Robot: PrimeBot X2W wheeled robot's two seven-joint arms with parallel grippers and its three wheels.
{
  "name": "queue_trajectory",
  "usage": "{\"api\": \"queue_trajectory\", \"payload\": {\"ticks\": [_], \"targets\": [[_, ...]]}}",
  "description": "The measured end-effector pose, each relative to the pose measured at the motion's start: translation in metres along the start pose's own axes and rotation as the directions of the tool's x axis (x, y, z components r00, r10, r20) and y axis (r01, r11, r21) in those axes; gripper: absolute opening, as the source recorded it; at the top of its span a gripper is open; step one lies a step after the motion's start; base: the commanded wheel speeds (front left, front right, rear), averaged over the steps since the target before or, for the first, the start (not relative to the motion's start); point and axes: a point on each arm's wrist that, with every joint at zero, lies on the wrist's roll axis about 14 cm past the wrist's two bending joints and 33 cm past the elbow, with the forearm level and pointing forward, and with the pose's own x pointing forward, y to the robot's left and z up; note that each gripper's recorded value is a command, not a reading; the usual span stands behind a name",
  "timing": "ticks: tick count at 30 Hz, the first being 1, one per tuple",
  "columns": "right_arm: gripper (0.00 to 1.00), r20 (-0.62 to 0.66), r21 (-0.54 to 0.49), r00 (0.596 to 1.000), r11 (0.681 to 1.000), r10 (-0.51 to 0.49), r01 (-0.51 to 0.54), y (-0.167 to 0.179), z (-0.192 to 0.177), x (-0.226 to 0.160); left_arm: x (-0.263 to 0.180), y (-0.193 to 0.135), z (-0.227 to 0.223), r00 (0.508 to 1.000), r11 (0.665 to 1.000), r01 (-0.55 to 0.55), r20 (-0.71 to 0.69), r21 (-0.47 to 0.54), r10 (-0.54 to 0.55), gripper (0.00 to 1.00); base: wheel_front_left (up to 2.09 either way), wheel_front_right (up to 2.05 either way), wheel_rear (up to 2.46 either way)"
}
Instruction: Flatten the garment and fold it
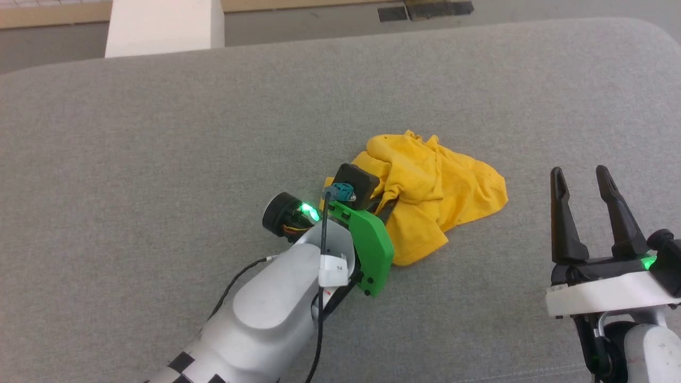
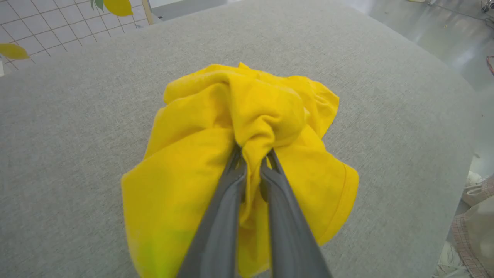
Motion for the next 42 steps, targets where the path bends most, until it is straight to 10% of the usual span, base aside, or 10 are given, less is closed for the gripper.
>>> {"api": "queue_trajectory", "payload": {"ticks": [1,2,3,19,32,42], "targets": [[1.0,-0.003,-0.002,1.0,1.0,-0.003,0.003,-0.001,-0.002,0.001,0.002,0.001,-0.006,1.0,1.0,0.0,-0.017,-0.01,0.0,0.29,0.0,0.0,0.0],[1.0,-0.004,-0.003,1.0,1.0,-0.005,0.005,-0.002,-0.002,0.002,0.004,0.002,-0.01,1.0,1.0,-0.002,-0.025,-0.016,0.002,0.81,0.0,0.0,0.0],[1.0,-0.007,-0.004,1.0,1.0,-0.007,0.007,-0.002,-0.004,0.003,0.005,0.004,-0.013,1.0,1.0,-0.004,-0.031,-0.03,0.003,1.0,0.0,0.0,0.0],[1.0,0.032,0.022,0.999,0.999,0.043,-0.044,0.014,0.013,0.001,-0.057,0.032,0.083,0.902,0.982,-0.131,0.394,-0.138,0.175,1.0,0.0,0.0,0.0],[1.0,-0.043,0.035,0.997,0.997,0.063,-0.062,0.02,-0.002,-0.018,-0.21,0.086,0.048,0.658,0.818,-0.55,0.516,-0.168,0.549,1.0,0.0,0.0,0.0],[1.0,-0.161,0.089,0.987,0.996,0.011,0.003,0.004,-0.039,-0.033,-0.23,0.082,-0.001,0.644,0.76,-0.612,0.421,-0.217,0.639,1.0,0.0,0.0,0.0]]}}
